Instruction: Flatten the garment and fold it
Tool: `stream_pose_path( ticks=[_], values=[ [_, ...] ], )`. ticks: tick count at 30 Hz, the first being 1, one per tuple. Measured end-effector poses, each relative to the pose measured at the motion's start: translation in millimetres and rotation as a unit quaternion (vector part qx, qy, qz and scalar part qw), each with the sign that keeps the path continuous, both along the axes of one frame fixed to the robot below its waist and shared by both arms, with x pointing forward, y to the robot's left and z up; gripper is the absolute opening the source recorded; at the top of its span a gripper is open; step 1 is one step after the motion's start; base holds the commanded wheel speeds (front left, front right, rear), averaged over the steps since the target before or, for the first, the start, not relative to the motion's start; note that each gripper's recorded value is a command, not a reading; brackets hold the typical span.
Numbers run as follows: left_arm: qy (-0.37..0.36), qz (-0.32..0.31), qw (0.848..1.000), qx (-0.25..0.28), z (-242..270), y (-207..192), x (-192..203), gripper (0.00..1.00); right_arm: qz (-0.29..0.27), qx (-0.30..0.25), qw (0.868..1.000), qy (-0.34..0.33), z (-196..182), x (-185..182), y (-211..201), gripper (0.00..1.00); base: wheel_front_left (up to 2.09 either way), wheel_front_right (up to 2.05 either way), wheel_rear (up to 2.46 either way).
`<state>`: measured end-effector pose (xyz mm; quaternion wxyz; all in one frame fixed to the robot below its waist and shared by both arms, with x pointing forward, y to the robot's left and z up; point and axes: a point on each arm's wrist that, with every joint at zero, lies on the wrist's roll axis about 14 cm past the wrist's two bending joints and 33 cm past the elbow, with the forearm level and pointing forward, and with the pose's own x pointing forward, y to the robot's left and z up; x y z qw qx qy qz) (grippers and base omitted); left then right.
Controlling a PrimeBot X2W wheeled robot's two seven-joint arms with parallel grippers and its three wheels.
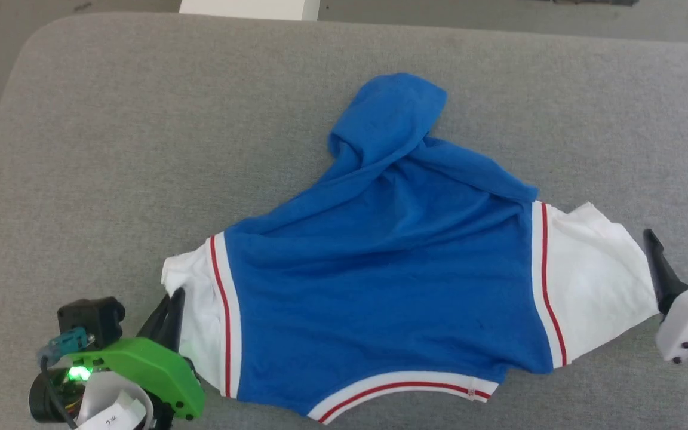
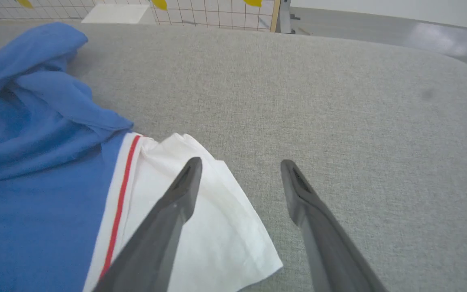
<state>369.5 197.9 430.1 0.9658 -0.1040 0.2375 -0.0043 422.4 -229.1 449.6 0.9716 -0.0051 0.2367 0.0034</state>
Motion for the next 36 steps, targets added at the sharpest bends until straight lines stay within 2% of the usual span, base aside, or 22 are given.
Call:
stream_pose_path(
  ticks=[4,9,13,16,17,18,19,20,23,29,34,36],
  values=[
    [0.007,-0.009,1.0,-0.002,-4,-5,4,0.0,0.015,-0.021,0.996,0.088,-25,-3,-13,1.0,0.0,0.0,0.0],
    [0.019,-0.01,1.0,-0.003,-11,-6,5,0.0,0.046,-0.022,0.979,0.198,-63,-19,-10,1.0,0.0,0.0,0.0],
    [0.026,-0.008,1.0,-0.002,-14,-4,6,0.0,0.071,-0.027,0.969,0.233,-76,-22,-5,1.0,0.0,0.0,0.0],
    [0.031,-0.006,0.999,-0.002,-17,-3,5,0.0,0.081,-0.026,0.969,0.234,-78,-17,-2,1.0,0.0,0.0,0.0],
    [0.032,-0.006,0.999,-0.002,-17,-3,4,0.0,0.083,-0.027,0.968,0.235,-79,-17,-2,0.96,0.0,0.0,0.0],
    [0.032,-0.005,0.999,-0.002,-17,-2,4,0.0,0.084,-0.021,0.968,0.236,-80,-16,0,0.45,0.0,0.0,0.0],
    [0.032,-0.004,0.999,-0.002,-17,-2,4,0.0,0.083,-0.013,0.969,0.231,-79,-14,1,0.2,0.0,0.0,0.0],
    [0.032,-0.004,0.999,-0.002,-17,-2,4,0.0,0.083,-0.011,0.97,0.227,-78,-13,2,0.0,0.0,0.0,0.0],
    [0.024,-0.004,1.0,-0.006,-12,-3,5,0.0,0.084,0.001,0.975,0.208,-71,-9,8,0.0,0.0,0.0,0.0],
    [-0.043,-0.014,0.996,-0.075,23,-24,14,0.0,0.051,0.07,0.994,0.066,-15,15,19,0.0,0.0,0.0,0.0],
    [-0.129,-0.021,0.983,-0.125,71,-36,32,0.0,0.017,0.143,0.988,-0.046,39,29,24,0.0,0.0,0.0,0.0],
    [-0.154,-0.037,0.979,-0.127,91,-41,40,0.0,0.012,0.159,0.983,-0.093,66,35,26,0.0,0.0,0.0,0.0]
  ],
)
